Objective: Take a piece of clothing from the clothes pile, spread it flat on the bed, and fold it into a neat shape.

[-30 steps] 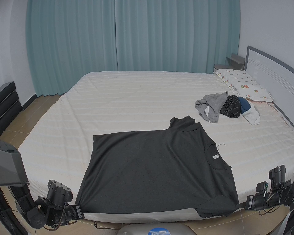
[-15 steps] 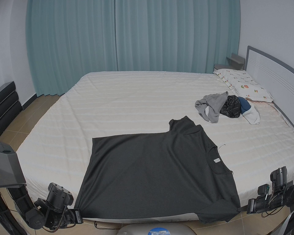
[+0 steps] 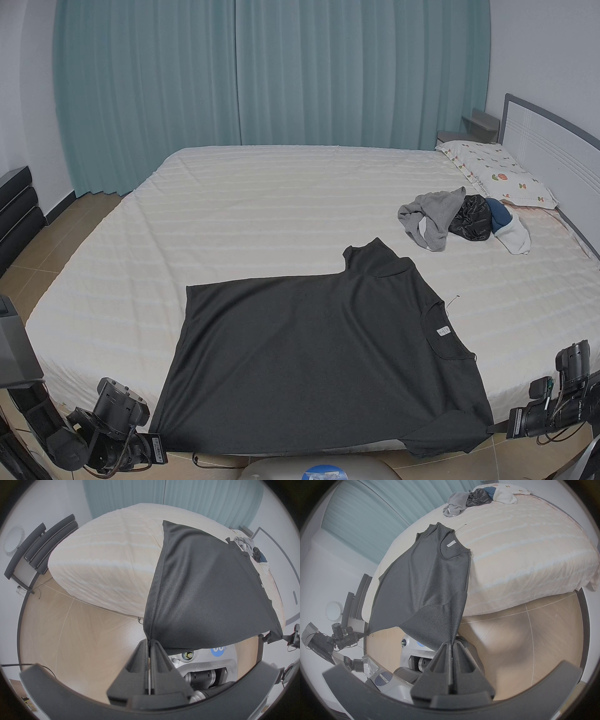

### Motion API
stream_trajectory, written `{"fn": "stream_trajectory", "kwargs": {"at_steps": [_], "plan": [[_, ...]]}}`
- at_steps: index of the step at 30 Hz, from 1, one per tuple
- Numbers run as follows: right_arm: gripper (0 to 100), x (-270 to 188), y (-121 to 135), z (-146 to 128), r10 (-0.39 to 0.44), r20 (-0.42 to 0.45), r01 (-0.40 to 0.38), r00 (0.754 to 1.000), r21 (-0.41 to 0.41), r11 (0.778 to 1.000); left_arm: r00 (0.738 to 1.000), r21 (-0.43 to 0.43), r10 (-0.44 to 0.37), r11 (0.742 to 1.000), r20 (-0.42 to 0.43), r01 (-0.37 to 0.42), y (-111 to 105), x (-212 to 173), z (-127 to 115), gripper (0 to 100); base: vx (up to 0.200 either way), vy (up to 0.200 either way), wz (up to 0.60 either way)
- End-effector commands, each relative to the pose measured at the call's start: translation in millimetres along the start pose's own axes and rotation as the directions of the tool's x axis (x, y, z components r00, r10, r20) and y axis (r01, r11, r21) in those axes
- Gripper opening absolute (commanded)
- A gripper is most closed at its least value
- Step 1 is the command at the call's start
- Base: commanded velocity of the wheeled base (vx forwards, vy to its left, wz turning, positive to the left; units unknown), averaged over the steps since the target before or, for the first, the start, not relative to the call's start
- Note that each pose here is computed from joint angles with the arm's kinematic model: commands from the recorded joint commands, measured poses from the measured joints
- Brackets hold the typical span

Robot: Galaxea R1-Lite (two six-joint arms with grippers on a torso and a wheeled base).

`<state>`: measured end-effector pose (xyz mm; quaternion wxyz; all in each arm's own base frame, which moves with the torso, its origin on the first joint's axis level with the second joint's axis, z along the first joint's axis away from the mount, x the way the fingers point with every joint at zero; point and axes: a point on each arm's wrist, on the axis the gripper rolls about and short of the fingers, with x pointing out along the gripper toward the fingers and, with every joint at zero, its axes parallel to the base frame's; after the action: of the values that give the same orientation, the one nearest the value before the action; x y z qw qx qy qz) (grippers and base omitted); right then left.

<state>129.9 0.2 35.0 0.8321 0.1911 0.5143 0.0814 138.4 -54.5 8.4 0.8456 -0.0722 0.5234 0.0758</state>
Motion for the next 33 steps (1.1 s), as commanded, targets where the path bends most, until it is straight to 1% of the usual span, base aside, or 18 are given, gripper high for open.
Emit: {"fn": "stream_trajectory", "kwargs": {"at_steps": [1, 7, 11, 17, 23, 25, 26, 27, 28, 29, 30, 31, 32, 33], "plan": [[0, -3.2, 0.1, -5.8, -0.002, -0.005, 0.002, 1.000, 0.002, 1.000, 1.000, 0.013, -0.001, 1.000, -0.007, 0.001, 2.0, -4.0, -4.9, 0, 0.000, 0.000, 0.00], [0, -4.6, 0.2, -7.7, -0.004, -0.013, 0.004, 1.000, -0.007, 1.000, 1.000, 0.024, 0.003, 1.000, -0.016, -0.003, 3.1, -6.4, -6.6, 0, 0.000, 0.000, 0.00], [0, -5.0, 0.2, -8.7, -0.005, -0.020, 0.005, 1.000, -0.005, 1.000, 0.999, 0.056, 0.016, 0.998, -0.035, -0.014, 4.9, -7.2, -8.6, 0, 0.000, 0.000, 0.00], [0, -5.2, 0.5, -7.8, -0.002, -0.010, 0.002, 1.000, -0.008, 1.000, 1.000, 0.053, 0.007, 0.999, -0.021, -0.006, 4.8, -9.0, -7.7, 0, 0.000, 0.000, 0.00], [0, -16.4, 7.7, 6.6, 0.036, 0.109, -0.031, 0.993, -0.047, 0.998, 0.998, 0.003, -0.025, 1.000, 0.049, 0.025, 0.9, -10.5, 5.0, 0, 0.000, 0.000, 0.00], [0, -16.9, 8.7, 10.5, 0.039, 0.122, -0.033, 0.992, -0.053, 0.998, 0.997, -0.010, -0.032, 0.999, 0.069, 0.033, 0.3, -11.4, 8.7, 0, 0.000, 0.000, 0.00], [0, -17.1, 10.2, 17.8, 0.044, 0.142, -0.036, 0.989, -0.058, 0.998, 0.994, -0.044, -0.043, 0.998, 0.105, 0.048, -1.4, -12.6, 17.3, 0, 0.000, 0.000, 0.00], [0, -17.2, 10.4, 18.7, 0.045, 0.144, -0.036, 0.989, -0.059, 0.998, 0.993, -0.046, -0.044, 0.998, 0.109, 0.050, -1.6, -12.8, 18.2, 0, 0.000, 0.000, 0.00], [0, -16.9, 11.4, 26.8, 0.047, 0.161, -0.037, 0.986, -0.062, 0.997, 0.987, -0.085, -0.053, 0.994, 0.150, 0.067, -3.2, -14.3, 29.0, 0, 0.000, 0.000, 0.00], [0, -16.8, 11.6, 28.1, 0.048, 0.163, -0.038, 0.985, -0.063, 0.997, 0.986, -0.091, -0.054, 0.994, 0.155, 0.069, -3.4, -14.4, 30.5, 0, 0.000, 0.000, 0.00], [0, -15.8, 12.3, 33.6, 0.049, 0.170, -0.039, 0.984, -0.066, 0.997, 0.981, -0.119, -0.059, 0.989, 0.185, 0.082, -4.8, -15.3, 39.4, 0, 0.000, 0.000, 0.00], [0, -15.8, 12.3, 33.6, 0.049, 0.170, -0.039, 0.984, -0.066, 0.997, 0.981, -0.119, -0.059, 0.989, 0.185, 0.082, -4.8, -15.3, 39.4, 0, 0.000, 0.000, 0.00], [0, -14.8, 13.4, 43.7, 0.047, 0.190, -0.036, 0.981, -0.063, 0.997, 0.973, -0.164, -0.066, 0.981, 0.219, 0.104, -7.8, -15.4, 51.4, 0, 0.000, 0.000, 0.00], [0, -14.5, 14.6, 49.6, 0.050, 0.202, -0.040, 0.978, -0.054, 0.998, 0.970, -0.192, -0.070, 0.975, 0.233, 0.116, -10.1, -14.8, 57.3, 0, 0.000, 0.000, 0.00]]}}
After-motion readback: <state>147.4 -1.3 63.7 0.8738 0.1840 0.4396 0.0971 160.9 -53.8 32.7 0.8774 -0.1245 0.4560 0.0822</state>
